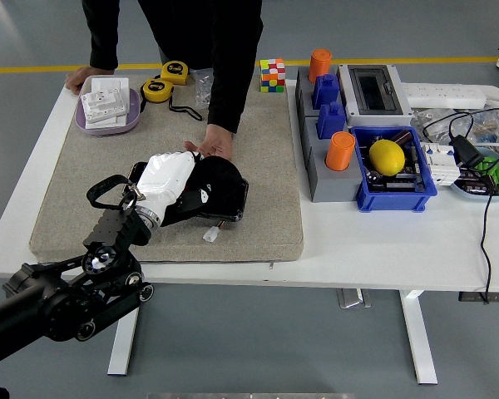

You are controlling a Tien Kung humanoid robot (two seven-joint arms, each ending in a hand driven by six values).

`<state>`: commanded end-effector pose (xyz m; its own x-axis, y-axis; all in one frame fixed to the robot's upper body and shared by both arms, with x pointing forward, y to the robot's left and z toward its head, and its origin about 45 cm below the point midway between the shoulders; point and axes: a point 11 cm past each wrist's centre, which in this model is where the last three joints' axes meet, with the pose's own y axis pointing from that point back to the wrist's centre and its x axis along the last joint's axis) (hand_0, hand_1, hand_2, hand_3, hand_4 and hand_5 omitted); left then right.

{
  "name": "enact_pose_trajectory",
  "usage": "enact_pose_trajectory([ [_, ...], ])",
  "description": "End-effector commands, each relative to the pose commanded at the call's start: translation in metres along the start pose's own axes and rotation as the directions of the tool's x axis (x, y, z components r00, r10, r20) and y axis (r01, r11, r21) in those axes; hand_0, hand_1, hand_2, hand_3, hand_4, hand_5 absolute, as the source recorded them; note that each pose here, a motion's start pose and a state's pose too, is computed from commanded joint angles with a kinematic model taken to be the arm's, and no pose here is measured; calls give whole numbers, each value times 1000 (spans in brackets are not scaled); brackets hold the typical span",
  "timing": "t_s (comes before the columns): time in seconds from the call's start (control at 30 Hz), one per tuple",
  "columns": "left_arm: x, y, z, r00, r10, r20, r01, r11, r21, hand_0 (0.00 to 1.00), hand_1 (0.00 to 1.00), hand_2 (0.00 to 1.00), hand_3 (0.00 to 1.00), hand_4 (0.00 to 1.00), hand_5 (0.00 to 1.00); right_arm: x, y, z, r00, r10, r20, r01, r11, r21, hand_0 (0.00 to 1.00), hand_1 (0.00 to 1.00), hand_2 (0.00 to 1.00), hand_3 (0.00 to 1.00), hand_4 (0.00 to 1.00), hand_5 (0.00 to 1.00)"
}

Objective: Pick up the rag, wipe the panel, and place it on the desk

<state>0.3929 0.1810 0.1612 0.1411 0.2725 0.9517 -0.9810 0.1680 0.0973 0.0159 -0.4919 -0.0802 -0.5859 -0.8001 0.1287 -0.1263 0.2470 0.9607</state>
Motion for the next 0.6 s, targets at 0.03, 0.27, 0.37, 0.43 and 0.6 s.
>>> enact_pose_trajectory([
  [0.03, 0, 0, 2, 1000, 0, 0, 0, 1000, -5, 266, 156, 503, 406, 63, 2, 0, 0, 0, 1000, 0, 0, 0, 1000, 0, 737, 623, 695, 621, 998, 576],
  [0.27, -1, 2, 21, 1000, -9, -4, 9, 999, -51, 267, 156, 502, 406, 58, 2, -1, 0, -1, 1000, -3, -1, 3, 1000, 2, 738, 623, 695, 622, 998, 576],
  [0.37, -3, 2, 25, 1000, -14, -1, 14, 998, -60, 263, 156, 504, 409, 68, 2, -1, 0, -1, 1000, -4, -1, 4, 1000, 2, 739, 623, 695, 621, 998, 576],
  [0.43, -4, 3, 27, 1000, -18, 0, 18, 998, -64, 263, 156, 504, 409, 68, 2, -1, 0, -1, 1000, -4, 0, 4, 1000, 2, 739, 623, 695, 621, 998, 576],
  [0.6, -5, 4, 34, 1000, -23, 3, 24, 997, -80, 262, 156, 503, 407, 60, 2, -1, 0, -2, 1000, -5, 0, 5, 1000, 3, 738, 623, 695, 622, 998, 576],
])
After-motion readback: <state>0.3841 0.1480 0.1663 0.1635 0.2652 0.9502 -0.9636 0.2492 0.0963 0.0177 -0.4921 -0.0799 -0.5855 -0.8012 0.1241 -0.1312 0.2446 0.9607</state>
